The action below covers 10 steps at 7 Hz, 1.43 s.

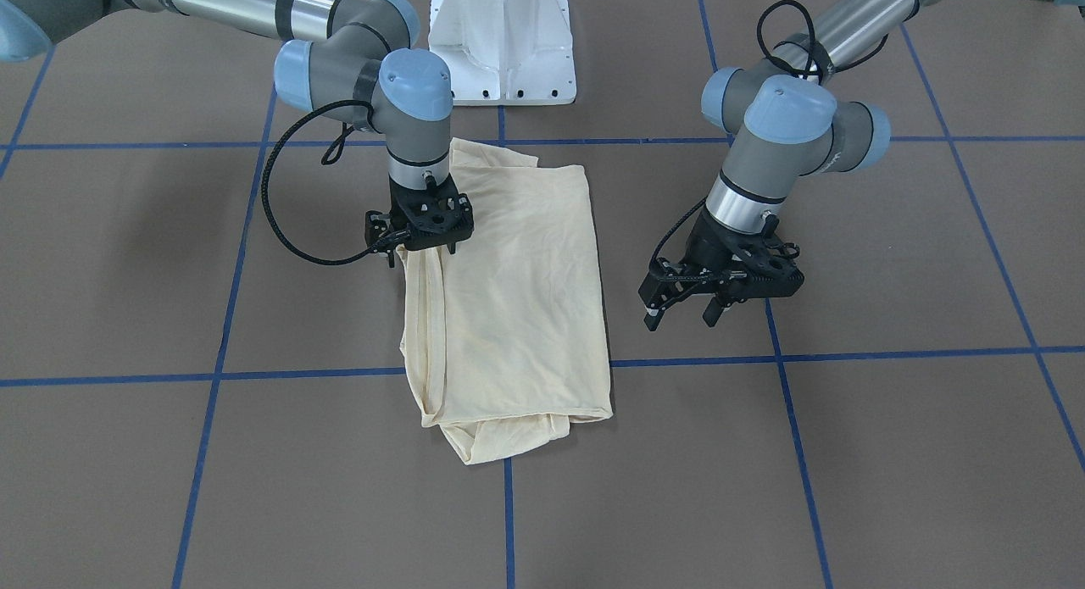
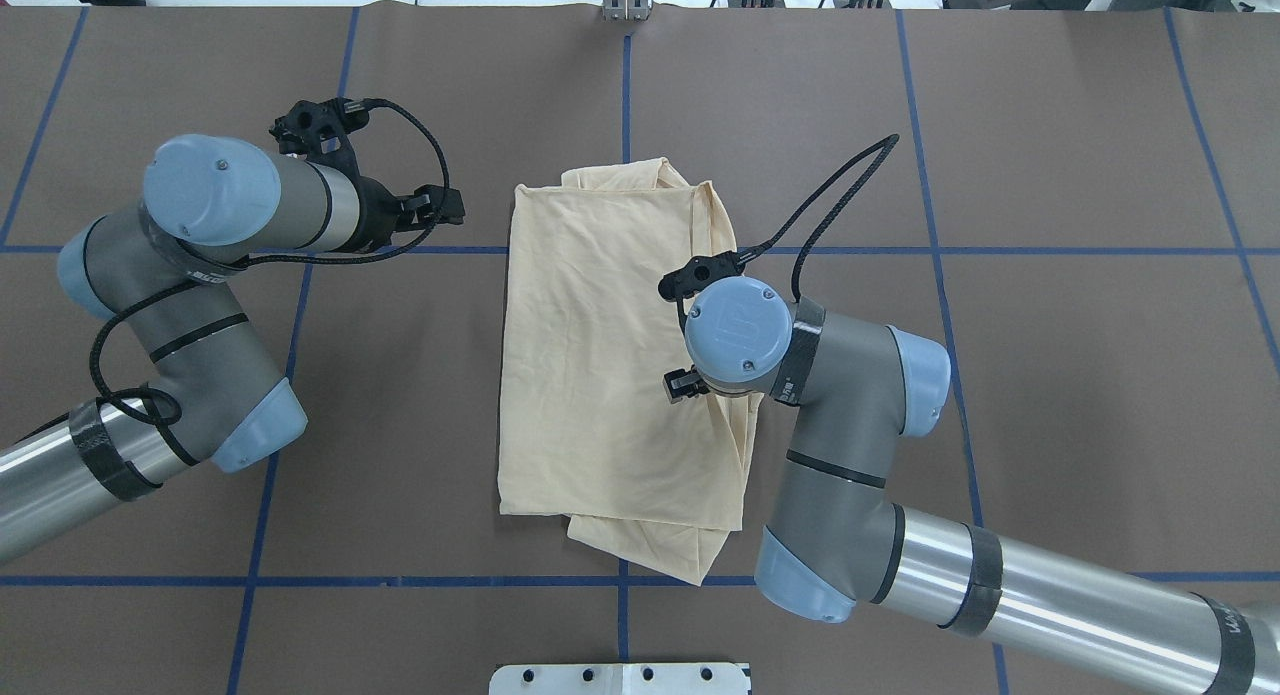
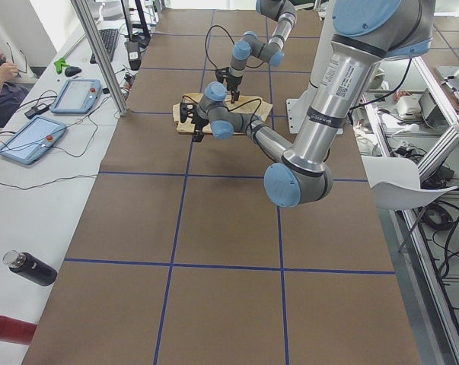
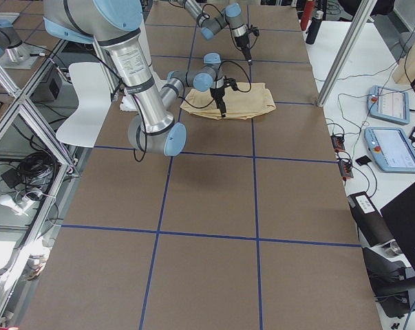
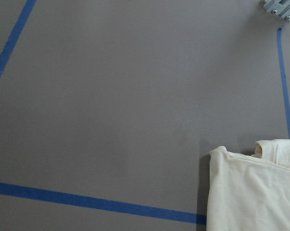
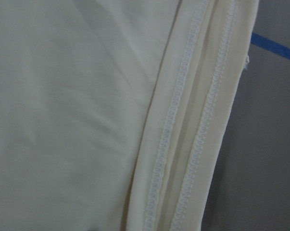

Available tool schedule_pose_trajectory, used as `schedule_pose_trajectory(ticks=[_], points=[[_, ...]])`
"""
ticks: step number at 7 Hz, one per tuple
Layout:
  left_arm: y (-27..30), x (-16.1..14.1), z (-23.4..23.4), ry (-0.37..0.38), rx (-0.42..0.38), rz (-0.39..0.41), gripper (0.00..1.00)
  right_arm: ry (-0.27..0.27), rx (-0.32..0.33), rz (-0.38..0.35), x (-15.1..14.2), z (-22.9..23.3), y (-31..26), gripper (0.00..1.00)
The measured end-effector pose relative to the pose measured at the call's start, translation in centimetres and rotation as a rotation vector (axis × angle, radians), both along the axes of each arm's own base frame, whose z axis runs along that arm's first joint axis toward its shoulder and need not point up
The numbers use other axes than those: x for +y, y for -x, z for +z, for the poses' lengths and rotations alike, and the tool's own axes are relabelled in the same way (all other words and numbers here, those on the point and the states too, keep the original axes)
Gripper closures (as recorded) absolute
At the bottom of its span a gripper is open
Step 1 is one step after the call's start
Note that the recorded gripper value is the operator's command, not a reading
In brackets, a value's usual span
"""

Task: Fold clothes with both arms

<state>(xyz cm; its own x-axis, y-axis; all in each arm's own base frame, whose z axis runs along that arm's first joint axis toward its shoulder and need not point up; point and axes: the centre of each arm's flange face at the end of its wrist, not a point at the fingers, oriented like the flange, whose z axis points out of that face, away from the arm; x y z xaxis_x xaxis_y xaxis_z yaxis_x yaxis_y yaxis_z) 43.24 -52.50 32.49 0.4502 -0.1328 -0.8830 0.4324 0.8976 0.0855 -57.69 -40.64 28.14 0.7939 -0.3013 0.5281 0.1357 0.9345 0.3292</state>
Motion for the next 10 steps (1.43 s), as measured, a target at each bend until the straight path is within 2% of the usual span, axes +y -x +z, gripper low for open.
schedule_pose_trajectory(ticks=[4, 7, 10], points=[[-0.2, 0.0, 0.0, 0.002, 0.0, 0.0, 0.0, 0.039, 0.006, 0.002, -0.9, 1.7, -1.6, 0.0], [-0.2, -0.1, -0.2, 0.004, 0.004, -0.002, 0.0, 0.071, 0.048, 0.007, -0.6, 2.3, -3.7, 0.0], [-0.3, 0.0, -0.2, 0.004, 0.003, -0.001, 0.0, 0.074, 0.046, 0.017, -0.6, 2.9, -6.1, 0.0]])
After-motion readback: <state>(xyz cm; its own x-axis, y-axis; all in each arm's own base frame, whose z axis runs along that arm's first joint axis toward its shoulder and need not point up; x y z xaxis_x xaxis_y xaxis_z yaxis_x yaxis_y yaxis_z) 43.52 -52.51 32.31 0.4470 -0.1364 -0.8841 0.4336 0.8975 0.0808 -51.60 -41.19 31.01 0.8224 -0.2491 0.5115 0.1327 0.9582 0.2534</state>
